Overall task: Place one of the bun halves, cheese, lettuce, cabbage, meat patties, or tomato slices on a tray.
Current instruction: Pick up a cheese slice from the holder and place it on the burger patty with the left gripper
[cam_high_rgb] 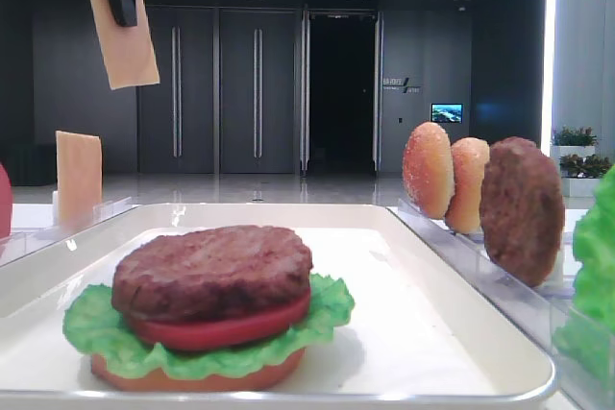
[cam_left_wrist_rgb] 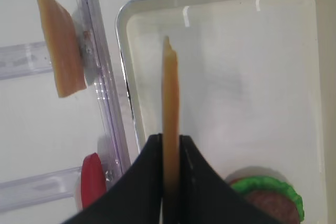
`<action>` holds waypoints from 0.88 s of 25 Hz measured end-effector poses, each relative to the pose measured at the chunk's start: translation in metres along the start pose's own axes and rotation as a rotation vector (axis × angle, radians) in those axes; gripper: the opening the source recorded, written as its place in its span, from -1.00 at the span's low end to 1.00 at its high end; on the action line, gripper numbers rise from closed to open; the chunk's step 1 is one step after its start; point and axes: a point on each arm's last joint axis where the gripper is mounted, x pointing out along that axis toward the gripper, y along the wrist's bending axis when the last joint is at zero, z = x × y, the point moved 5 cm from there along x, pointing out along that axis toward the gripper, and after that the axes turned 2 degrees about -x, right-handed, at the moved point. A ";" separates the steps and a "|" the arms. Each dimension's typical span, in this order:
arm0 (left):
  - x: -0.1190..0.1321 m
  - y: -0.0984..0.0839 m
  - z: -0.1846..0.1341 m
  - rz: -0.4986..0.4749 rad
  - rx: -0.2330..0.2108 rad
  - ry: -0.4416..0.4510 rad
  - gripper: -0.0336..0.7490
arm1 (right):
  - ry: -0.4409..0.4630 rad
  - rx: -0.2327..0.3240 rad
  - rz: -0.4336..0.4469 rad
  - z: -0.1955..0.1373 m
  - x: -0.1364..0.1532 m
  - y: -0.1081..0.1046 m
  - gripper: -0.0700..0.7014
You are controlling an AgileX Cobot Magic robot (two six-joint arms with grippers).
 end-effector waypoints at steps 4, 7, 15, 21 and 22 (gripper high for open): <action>-0.012 -0.011 -0.023 -0.010 0.036 0.009 -0.82 | 0.000 0.000 0.000 0.000 0.000 0.000 0.26; -0.012 -0.023 -0.040 -0.026 0.056 0.007 -0.82 | 0.000 0.000 0.000 0.000 0.000 0.000 0.26; -0.002 -0.057 -0.094 -0.082 0.095 -0.007 -0.82 | 0.000 0.000 0.000 0.000 0.000 0.000 0.26; 0.005 -0.072 -0.127 -0.112 0.114 0.000 -0.82 | 0.000 0.000 0.000 0.000 0.000 0.000 0.26; 0.006 -0.077 -0.132 -0.121 0.120 0.000 -0.82 | 0.000 0.000 0.000 0.000 0.000 0.000 0.26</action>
